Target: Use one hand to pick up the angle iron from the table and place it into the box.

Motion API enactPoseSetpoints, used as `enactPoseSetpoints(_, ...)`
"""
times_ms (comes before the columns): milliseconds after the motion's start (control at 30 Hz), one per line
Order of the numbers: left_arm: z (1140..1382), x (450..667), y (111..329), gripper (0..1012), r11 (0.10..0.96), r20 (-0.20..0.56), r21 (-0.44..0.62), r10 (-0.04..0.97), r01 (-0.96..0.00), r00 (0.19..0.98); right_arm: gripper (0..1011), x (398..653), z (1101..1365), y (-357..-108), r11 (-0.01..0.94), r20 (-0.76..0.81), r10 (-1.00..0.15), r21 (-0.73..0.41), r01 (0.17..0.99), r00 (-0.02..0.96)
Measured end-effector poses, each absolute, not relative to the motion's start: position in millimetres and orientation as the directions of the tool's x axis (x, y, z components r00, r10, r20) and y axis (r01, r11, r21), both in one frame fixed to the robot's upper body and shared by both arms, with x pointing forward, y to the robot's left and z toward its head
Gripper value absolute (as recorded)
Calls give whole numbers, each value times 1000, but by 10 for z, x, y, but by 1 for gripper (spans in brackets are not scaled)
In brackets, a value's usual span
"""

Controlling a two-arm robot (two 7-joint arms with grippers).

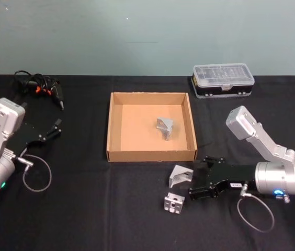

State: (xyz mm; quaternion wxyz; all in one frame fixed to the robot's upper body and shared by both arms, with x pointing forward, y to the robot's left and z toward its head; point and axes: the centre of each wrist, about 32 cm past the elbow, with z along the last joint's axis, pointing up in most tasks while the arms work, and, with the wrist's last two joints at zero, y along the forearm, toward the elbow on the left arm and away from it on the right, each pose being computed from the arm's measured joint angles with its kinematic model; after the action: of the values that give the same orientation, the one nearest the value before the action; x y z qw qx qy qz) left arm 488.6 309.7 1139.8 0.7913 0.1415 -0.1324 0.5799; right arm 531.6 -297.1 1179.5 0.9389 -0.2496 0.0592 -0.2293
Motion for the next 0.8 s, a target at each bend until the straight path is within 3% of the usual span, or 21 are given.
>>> enactPoseSetpoints(800, 11398, 4886, 3097, 1011, 287, 374, 70, 880, -955, 292, 1004, 5411, 11742, -2906, 771, -9, -466, -494, 401, 885)
